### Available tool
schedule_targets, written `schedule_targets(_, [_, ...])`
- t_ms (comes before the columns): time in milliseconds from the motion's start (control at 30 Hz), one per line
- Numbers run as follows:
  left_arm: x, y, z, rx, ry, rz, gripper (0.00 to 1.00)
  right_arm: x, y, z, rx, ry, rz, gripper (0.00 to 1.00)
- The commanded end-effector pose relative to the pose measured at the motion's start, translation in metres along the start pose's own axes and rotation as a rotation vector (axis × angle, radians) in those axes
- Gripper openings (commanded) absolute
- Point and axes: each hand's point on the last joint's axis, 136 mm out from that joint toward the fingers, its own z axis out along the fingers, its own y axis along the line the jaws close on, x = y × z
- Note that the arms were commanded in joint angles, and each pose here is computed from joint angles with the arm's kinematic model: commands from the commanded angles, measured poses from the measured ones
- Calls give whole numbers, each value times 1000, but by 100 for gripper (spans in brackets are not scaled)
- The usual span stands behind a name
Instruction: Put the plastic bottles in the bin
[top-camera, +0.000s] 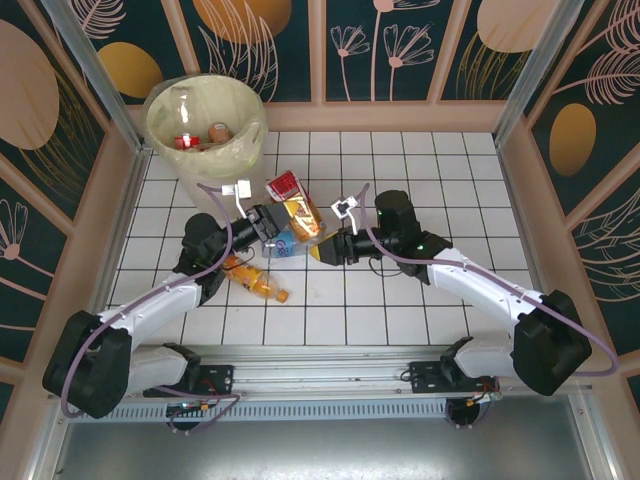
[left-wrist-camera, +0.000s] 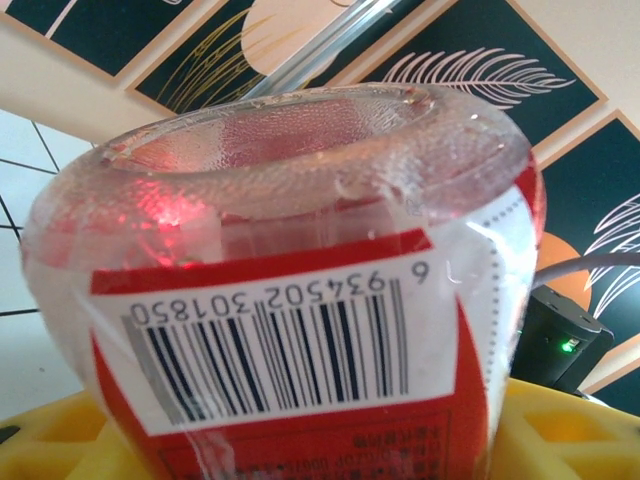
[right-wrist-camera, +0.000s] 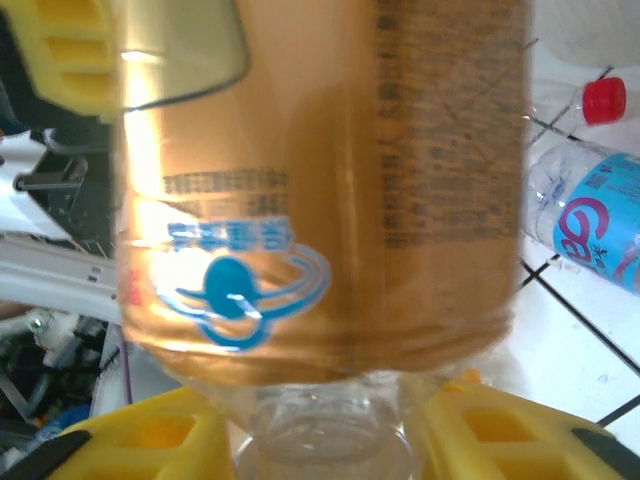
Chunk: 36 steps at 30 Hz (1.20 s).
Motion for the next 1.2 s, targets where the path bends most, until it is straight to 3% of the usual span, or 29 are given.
schedule_targets(0, [-16,-24,-2,39,-47,64,58,2,0,0,12,-5,-11,64])
schedule_targets(133, [-34,-21,-2,-110,-53,158,61,-4,6,-6,17,-38,-37,78])
schedule_targets(233, [-56,-12,-6,-287,-68,249,60,-9,12,-13,31,-58,-73,82])
schedule_targets(500, [-145,-59,3,-444,-128,547,61,-20,19,-32,114,-118,-132,86])
schedule_targets(633, [-197,-59,0,-579,-175,659,61,-20,24,-41,129,-139,-160,90])
schedule_targets(933, [-293,-29,-21,-885,-276,834,60,-33,42,-69,174,-265,-232,99])
schedule_targets(1167, [-331,22,-12,-996,-260,884,60,-37,45,-75,191,-289,-241,99])
